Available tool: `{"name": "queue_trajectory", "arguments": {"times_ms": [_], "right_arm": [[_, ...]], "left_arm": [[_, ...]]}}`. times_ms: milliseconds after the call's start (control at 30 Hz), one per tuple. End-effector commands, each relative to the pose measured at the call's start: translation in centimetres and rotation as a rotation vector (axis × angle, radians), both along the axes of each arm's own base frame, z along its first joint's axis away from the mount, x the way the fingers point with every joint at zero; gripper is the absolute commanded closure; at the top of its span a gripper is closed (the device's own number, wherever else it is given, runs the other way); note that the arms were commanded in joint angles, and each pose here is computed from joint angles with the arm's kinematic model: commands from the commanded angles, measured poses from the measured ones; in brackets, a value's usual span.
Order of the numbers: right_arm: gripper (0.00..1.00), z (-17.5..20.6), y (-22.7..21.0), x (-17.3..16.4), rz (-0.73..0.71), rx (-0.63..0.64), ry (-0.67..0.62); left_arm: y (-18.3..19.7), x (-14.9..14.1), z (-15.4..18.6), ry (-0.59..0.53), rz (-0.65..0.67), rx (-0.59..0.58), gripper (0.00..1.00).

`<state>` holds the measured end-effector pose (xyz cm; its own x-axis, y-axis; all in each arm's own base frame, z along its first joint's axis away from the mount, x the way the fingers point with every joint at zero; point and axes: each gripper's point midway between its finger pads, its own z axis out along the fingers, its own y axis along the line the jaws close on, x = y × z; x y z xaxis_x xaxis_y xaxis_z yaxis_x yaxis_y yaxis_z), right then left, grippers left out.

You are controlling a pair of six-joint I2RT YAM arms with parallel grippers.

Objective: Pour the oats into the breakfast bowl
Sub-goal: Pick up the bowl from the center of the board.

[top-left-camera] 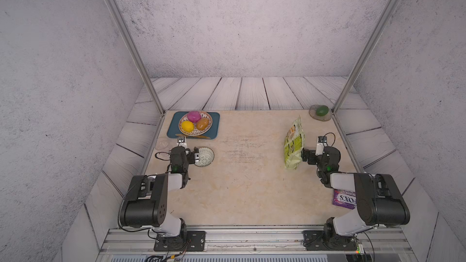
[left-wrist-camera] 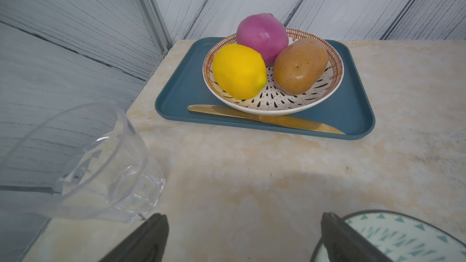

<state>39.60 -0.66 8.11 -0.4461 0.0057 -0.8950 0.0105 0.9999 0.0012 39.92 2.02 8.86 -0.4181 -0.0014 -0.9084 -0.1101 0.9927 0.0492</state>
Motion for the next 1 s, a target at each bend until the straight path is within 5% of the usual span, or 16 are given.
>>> {"name": "queue_trajectory", "arguments": {"times_ms": [0, 667, 767, 833, 967], "right_arm": [[0.01, 0.6, 0.4, 0.6, 0.022, 0.003, -0.023], [0.01, 1.9, 0.5, 0.1, 0.019, 0.014, -0.016], [0.01, 3.9, -2.7, -1.9, -0.243, 0.089, 0.169], [0.01, 5.5, -2.9, -3.0, -0.280, 0.101, 0.242], [0.01, 8.2, -4.7, -6.1, -0.473, 0.172, 0.327]], "left_arm": [[0.1, 0.6, 0.7, -0.023, 0.000, 0.015, 0.00], [0.9, 1.2, 2.6, -0.010, 0.051, 0.017, 0.00], [3.1, 0.6, 5.2, 0.146, 0.225, -0.029, 0.00], [3.6, 0.2, 6.9, 0.186, 0.297, -0.077, 0.00], [2.1, 0.1, 10.2, 0.235, 0.265, -0.214, 0.00]]}}
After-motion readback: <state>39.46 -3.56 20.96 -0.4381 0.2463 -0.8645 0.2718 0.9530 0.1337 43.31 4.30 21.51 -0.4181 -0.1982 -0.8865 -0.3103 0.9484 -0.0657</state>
